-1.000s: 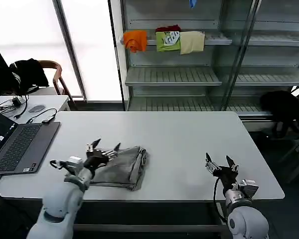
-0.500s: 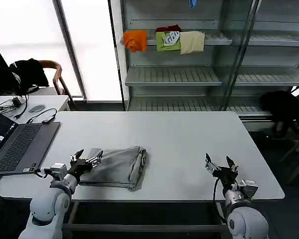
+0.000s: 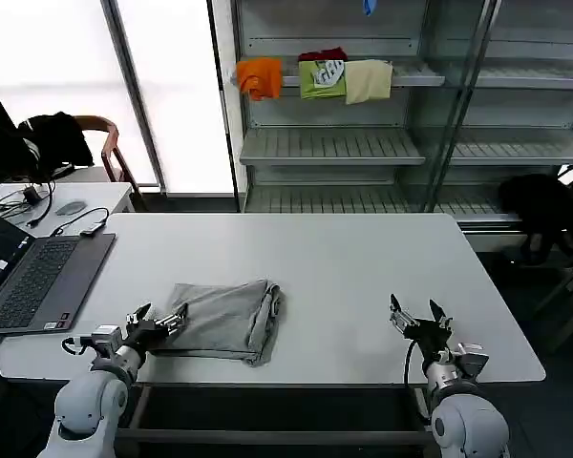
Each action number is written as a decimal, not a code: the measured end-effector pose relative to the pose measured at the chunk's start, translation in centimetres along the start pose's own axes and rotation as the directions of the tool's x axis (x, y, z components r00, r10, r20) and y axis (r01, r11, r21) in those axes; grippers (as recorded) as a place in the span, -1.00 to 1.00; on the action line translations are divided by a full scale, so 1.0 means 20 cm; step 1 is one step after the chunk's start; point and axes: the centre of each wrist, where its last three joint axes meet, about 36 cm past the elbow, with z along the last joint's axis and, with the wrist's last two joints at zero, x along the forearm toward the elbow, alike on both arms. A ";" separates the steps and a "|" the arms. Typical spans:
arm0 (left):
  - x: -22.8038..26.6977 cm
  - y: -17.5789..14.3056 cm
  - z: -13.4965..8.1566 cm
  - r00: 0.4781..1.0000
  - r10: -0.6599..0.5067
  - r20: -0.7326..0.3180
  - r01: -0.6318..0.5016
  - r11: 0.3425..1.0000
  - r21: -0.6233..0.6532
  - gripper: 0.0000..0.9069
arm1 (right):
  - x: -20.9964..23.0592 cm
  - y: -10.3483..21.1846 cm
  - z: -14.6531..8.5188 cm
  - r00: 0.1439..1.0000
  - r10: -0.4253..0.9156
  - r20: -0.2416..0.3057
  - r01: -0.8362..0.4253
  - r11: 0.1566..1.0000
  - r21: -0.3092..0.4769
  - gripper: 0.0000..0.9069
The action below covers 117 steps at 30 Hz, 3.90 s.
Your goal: Fold and organize the clothes.
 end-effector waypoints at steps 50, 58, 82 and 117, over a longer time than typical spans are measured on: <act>0.10 0.26 -0.21 0.990 -0.067 0.123 0.092 0.973 -0.212 -0.96 | 0.02 -0.04 -0.01 0.999 0.027 0.017 -0.027 1.000 -0.008 1.00; 0.20 0.60 -0.49 0.971 -0.160 0.178 0.222 0.877 -0.425 -0.96 | 0.00 -0.04 0.00 1.000 0.015 0.018 -0.014 1.000 -0.018 1.00; 0.18 0.24 -0.60 0.996 -0.024 0.087 0.079 0.692 -0.718 -0.76 | 0.02 -0.16 0.10 0.999 0.041 -0.014 -0.041 0.999 -0.018 1.00; -0.40 -1.02 -0.46 0.964 0.230 0.131 -0.168 0.915 -0.367 1.00 | -0.02 -0.04 0.03 1.000 0.011 0.004 -0.011 1.000 0.014 1.00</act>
